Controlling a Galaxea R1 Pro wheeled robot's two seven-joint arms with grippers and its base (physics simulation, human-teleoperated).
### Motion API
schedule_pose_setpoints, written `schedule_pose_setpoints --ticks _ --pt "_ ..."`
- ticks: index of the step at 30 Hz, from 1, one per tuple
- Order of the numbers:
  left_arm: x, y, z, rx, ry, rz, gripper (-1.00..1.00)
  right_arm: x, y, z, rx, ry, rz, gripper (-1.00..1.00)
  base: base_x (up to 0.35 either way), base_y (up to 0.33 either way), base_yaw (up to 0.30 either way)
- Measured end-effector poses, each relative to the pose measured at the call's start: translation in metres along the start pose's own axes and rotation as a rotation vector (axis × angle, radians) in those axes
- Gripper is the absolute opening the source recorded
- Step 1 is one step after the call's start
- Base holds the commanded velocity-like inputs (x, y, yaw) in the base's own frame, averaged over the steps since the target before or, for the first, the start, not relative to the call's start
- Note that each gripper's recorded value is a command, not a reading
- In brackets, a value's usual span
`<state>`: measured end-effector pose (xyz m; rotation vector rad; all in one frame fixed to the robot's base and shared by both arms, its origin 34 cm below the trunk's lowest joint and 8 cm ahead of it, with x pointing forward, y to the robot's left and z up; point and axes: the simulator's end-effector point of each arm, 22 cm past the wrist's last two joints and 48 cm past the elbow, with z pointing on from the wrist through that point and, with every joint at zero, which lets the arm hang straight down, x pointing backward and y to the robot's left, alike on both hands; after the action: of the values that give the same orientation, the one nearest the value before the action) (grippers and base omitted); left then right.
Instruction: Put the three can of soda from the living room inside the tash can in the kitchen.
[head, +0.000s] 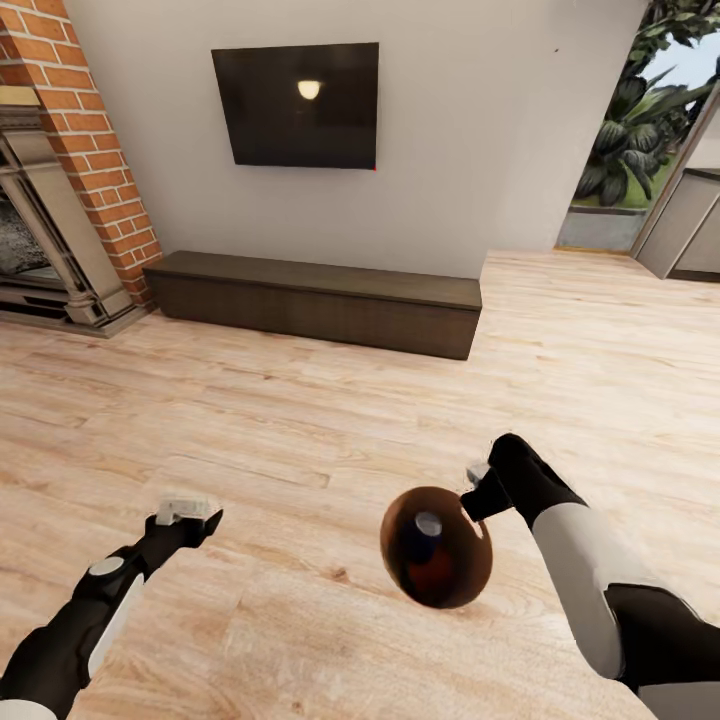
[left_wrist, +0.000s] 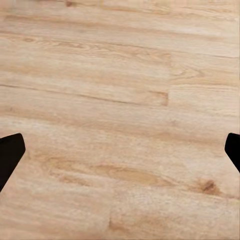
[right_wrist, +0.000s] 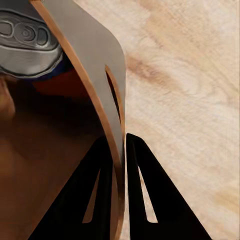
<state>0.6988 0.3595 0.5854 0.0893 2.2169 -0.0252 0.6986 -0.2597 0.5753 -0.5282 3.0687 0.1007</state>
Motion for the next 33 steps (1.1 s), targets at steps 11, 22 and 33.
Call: schedule_pose_setpoints --ticks 11,22,33 --pt "0.038 -0.018 -0.011 0.004 0.013 -0.015 1.00 0.023 0.014 0.024 -0.120 -0.086 0.081 -1.00 0.000 0.000 0.000" --pt "0.042 -0.023 -0.011 0.011 0.019 -0.025 1.00 0.022 0.018 0.024 -0.147 -0.099 0.096 -1.00 0.000 0.000 0.004" --pt "0.059 -0.026 -0.017 0.015 0.043 -0.026 1.00 0.021 0.021 0.025 -0.139 -0.100 0.074 -1.00 0.000 0.000 0.204"
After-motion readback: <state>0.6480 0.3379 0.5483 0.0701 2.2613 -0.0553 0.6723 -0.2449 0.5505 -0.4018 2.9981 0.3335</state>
